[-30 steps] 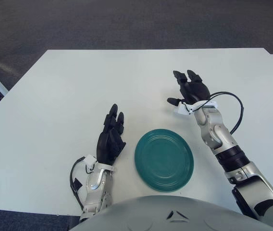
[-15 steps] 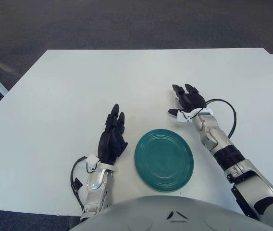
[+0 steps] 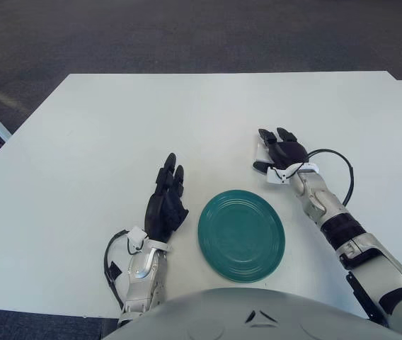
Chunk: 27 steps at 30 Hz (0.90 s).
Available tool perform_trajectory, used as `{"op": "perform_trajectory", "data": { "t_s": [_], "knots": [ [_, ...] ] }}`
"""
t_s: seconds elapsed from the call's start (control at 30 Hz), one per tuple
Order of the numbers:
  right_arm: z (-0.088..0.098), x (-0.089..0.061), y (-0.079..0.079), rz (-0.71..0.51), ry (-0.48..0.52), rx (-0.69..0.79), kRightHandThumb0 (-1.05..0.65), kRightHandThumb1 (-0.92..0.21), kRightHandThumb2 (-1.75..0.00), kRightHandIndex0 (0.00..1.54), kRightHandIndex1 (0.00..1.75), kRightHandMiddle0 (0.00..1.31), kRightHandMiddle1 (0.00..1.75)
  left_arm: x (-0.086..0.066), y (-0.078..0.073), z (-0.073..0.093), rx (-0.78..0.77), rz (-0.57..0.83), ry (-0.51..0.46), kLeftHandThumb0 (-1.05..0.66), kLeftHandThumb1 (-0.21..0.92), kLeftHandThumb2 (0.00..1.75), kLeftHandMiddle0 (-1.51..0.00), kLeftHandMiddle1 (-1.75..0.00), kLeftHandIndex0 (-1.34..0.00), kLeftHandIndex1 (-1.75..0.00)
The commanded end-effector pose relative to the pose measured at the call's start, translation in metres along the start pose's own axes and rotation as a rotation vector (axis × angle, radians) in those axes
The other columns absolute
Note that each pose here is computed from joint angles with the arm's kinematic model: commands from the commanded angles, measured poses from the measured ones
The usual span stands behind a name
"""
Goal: Put the charger into the plate.
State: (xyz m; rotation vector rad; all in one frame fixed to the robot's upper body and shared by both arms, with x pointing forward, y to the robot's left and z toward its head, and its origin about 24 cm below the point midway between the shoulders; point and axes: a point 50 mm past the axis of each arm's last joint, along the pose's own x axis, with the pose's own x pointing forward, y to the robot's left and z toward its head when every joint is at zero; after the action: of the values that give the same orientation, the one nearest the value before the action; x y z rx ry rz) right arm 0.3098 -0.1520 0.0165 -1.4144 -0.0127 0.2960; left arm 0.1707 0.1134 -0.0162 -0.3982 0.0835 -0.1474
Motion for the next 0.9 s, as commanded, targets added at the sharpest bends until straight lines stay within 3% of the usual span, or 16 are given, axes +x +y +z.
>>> {"op": "perform_trajectory", "data": {
  "t_s": [0.0, 0.33, 0.43, 0.5, 0.53, 0.57, 0.63, 0.73, 0.87],
  "knots": [
    [-0.019, -0.009, 0.021, 0.098, 0.060, -0.015, -1.05, -0.92, -0.76, 0.03, 0.01, 0.00, 0.18, -0.018, 0.004, -0.031, -0.082, 0.078, 0.154, -1.05, 0.92, 0.90, -0.08, 0.00, 0.00, -0.14],
    [-0.039, -0.013, 0.034, 0.158, 0.106, -0.022, -1.04, -0.92, -0.78, 0.08, 0.01, 0.00, 0.26, -0.018, 0.005, -0.029, -0.151, 0.089, 0.146, -1.04, 0.92, 0.88, -0.13, -0.01, 0.00, -0.19],
    [-0.040, -0.012, 0.035, 0.143, 0.098, -0.015, -1.01, -0.92, -0.75, 0.14, 0.02, 0.00, 0.38, -0.017, 0.006, -0.027, -0.157, 0.089, 0.141, -1.04, 0.92, 0.88, -0.13, -0.01, 0.00, -0.19],
    [-0.041, -0.013, 0.035, 0.123, 0.082, -0.013, -0.98, -0.92, -0.71, 0.28, 0.09, 0.00, 0.60, -0.018, 0.007, -0.027, -0.155, 0.086, 0.137, -1.03, 0.92, 0.87, -0.14, -0.01, 0.00, -0.20],
    [-0.041, -0.013, 0.035, 0.114, 0.074, -0.013, -0.94, -0.92, -0.67, 0.34, 0.68, 0.01, 0.92, -0.018, 0.007, -0.026, -0.154, 0.084, 0.135, -1.03, 0.92, 0.86, -0.14, -0.01, 0.00, -0.21],
    [-0.042, -0.015, 0.036, 0.104, 0.059, -0.014, -0.92, -0.92, -0.65, 0.37, 1.06, 0.02, 1.14, -0.018, 0.007, -0.025, -0.153, 0.081, 0.131, -1.03, 0.92, 0.86, -0.14, -0.01, 0.00, -0.21],
    [-0.042, -0.016, 0.036, 0.094, 0.041, -0.015, -0.87, -0.92, -0.61, 0.49, 1.40, 0.10, 1.42, -0.018, 0.006, -0.024, -0.151, 0.077, 0.126, -1.03, 0.92, 0.86, -0.14, -0.01, 0.00, -0.22],
    [-0.042, -0.020, 0.039, 0.098, 0.008, -0.018, -0.81, -0.92, -0.59, 0.63, 1.63, 0.25, 1.64, -0.018, 0.007, -0.024, -0.156, 0.077, 0.118, -1.03, 0.92, 0.85, -0.16, -0.01, 0.00, -0.27],
    [-0.044, -0.025, 0.042, 0.110, -0.030, -0.027, -0.72, -0.92, -0.63, 0.77, 1.72, 0.48, 1.72, -0.016, 0.007, -0.022, -0.168, 0.079, 0.108, -1.02, 0.92, 0.84, -0.18, -0.02, 0.00, -0.33]
  ]
}}
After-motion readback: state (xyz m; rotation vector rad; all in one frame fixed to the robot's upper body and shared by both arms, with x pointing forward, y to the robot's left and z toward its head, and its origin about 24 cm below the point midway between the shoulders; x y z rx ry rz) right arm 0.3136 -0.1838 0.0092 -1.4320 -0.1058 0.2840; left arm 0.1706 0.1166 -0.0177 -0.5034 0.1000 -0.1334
